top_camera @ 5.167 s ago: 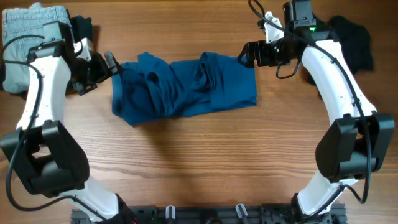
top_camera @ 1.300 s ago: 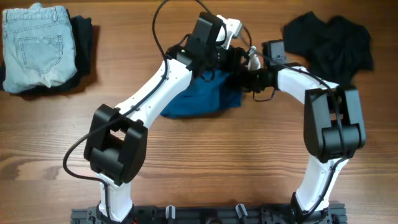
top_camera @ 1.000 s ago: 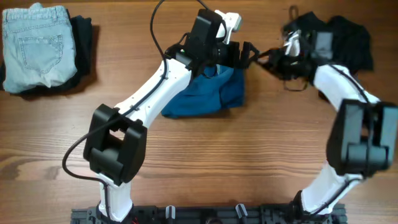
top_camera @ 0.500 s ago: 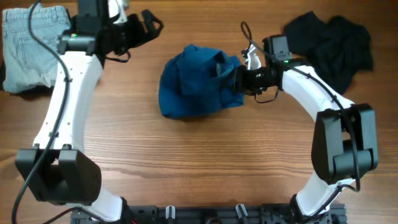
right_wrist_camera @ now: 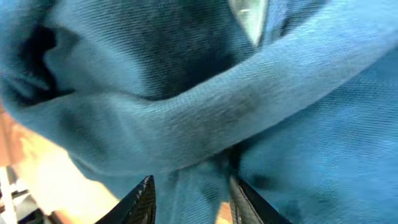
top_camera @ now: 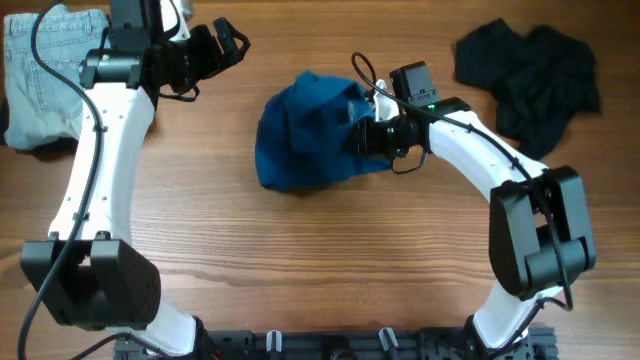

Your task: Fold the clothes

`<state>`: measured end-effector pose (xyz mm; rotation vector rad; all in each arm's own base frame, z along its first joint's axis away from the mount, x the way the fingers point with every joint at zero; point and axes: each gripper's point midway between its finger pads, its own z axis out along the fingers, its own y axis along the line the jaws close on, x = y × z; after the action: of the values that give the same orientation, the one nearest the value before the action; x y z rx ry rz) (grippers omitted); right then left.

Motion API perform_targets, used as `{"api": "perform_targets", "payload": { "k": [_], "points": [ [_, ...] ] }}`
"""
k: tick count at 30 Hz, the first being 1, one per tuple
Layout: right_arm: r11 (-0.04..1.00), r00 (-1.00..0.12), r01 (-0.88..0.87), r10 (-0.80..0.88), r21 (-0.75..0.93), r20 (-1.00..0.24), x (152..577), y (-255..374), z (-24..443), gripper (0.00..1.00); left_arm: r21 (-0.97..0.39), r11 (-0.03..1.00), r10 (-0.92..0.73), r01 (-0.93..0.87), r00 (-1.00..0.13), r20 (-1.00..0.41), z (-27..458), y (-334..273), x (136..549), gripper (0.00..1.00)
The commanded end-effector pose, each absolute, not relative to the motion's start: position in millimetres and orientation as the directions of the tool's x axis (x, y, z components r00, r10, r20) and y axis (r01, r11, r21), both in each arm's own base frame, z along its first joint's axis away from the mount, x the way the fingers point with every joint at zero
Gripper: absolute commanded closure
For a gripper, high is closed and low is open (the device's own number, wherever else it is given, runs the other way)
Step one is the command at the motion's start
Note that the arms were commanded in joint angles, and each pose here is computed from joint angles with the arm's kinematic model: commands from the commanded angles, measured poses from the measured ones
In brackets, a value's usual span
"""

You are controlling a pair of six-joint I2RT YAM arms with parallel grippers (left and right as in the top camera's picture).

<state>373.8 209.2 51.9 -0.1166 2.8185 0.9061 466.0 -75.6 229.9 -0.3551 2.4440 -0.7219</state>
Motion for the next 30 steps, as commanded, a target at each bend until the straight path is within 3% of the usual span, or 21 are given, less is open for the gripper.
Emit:
{"api": "perform_targets", "payload": {
  "k": [1, 3, 4, 7, 11, 15, 19, 21, 24, 30],
  "points": [
    [0.845, -0.988, -0.104, -0.026, 0.524, -0.154, 369.2, 202.6, 26.0, 0.61, -0.558, 0.826, -0.383, -0.081, -0.807, -0.449, 231.7, -74.4, 465.2, 0.00],
    [0.847, -0.990, -0.100, -0.034, 0.522, -0.134, 365.9, 204.8, 17.7, 0.65, -0.558, 0.826, -0.383, -0.083, -0.808, -0.447, 231.3, -74.4, 464.8, 0.00],
    [0.842, -0.991, -0.101, -0.040, 0.529, -0.125, 363.8, 207.8, 15.3, 0.73, -0.557, 0.826, -0.383, -0.085, -0.810, -0.444, 230.8, -74.4, 464.2, 0.00],
    [0.820, -0.990, -0.114, -0.046, 0.561, -0.134, 365.1, 214.3, 19.8, 0.84, -0.557, 0.826, -0.383, -0.087, -0.812, -0.442, 230.2, -74.3, 463.5, 0.00],
    [0.783, -0.989, -0.132, -0.060, 0.608, -0.137, 364.0, 223.0, 26.2, 0.84, -0.557, 0.826, -0.383, -0.087, -0.812, -0.442, 230.2, -74.3, 463.5, 0.00],
    [0.750, -0.989, -0.142, -0.077, 0.645, -0.129, 359.8, 229.6, 31.2, 0.71, -0.555, 0.827, -0.380, -0.085, -0.812, -0.443, 230.1, -74.3, 463.4, 0.00],
    [0.719, -0.988, -0.152, -0.100, 0.679, -0.116, 353.2, 234.8, 35.6, 0.71, -0.555, 0.827, -0.380, -0.085, -0.812, -0.443, 230.1, -74.3, 463.4, 0.00],
    [0.721, -0.989, -0.148, -0.101, 0.677, -0.108, 351.6, 234.2, 35.0, 0.77, -0.555, 0.827, -0.380, -0.085, -0.812, -0.443, 230.1, -74.3, 463.4, 0.00],
    [0.720, -0.989, -0.150, -0.102, 0.677, -0.112, 352.3, 234.3, 35.1, 0.96, -0.555, 0.827, -0.380, -0.085, -0.812, -0.443, 230.1, -74.3, 463.4, 0.00],
    [0.744, -0.985, -0.153, -0.062, 0.650, -0.162, 369.4, 220.4, 45.5, 0.96, -0.555, 0.827, -0.380, -0.085, -0.812, -0.443, 230.1, -74.3, 463.4, 0.00]
  ]
}}
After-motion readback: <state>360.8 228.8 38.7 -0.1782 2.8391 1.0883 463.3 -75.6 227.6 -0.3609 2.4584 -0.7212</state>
